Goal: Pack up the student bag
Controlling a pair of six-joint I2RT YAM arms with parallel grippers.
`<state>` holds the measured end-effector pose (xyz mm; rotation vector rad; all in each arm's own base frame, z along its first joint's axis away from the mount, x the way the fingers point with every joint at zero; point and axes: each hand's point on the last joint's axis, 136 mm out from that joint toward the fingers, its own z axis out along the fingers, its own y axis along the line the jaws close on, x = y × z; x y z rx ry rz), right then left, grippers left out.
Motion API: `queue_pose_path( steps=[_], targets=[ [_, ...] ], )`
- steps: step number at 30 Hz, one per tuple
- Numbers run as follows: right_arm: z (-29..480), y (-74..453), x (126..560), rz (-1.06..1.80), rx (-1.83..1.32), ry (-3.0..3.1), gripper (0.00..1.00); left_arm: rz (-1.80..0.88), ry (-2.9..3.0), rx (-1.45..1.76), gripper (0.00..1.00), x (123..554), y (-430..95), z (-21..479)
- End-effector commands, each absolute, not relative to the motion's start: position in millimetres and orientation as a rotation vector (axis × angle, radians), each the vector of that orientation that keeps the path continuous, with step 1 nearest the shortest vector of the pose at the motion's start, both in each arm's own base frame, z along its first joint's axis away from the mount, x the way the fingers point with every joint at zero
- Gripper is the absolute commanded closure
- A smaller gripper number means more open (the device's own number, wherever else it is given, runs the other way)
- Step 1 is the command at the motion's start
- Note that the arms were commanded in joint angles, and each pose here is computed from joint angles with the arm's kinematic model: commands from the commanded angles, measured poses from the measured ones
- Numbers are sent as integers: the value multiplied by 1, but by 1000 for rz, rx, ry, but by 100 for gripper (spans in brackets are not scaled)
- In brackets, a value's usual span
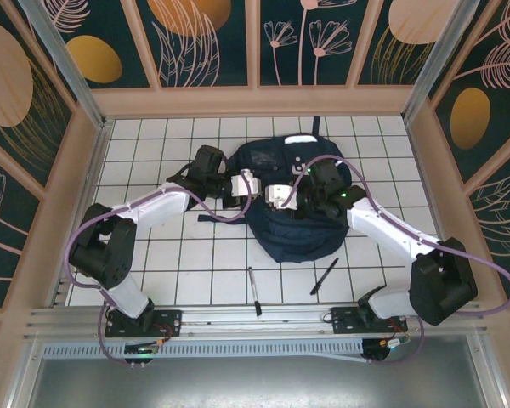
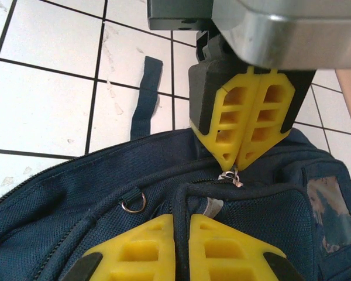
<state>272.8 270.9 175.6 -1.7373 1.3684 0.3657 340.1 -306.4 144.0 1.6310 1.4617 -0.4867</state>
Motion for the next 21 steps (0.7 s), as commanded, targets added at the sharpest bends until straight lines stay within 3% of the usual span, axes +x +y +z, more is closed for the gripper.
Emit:
queue_pose_path(
  steps=[1,4,8,11,12,14,15,18,21],
  targets=[
    [187,279,265,467,-1674,1377,100,-238,1557,1508,100,390,-280,143],
    [194,282,293,457,-1490,1487,98,-208,1591,1475,100,392,-268,136],
    [201,289,306,567,-1326,1622,64,-235,1680,1423,100,398,-250,126],
    [216,284,311,607,-1137,1672,53,-246,1700,1381,98,397,-244,127],
    [221,280,312,614,-1076,1680,51,-255,1699,1381,93,396,-244,128],
    [234,268,313,612,-928,1707,36,-287,1683,1399,79,388,-246,133],
    [240,258,317,592,-830,1736,3,-322,1661,1421,69,381,-249,137],
    [257,200,343,464,-376,1861,1,-414,1514,1525,41,355,-260,155],
    [258,142,346,342,60,1989,1,-394,1393,1597,32,345,-265,169]
  ],
)
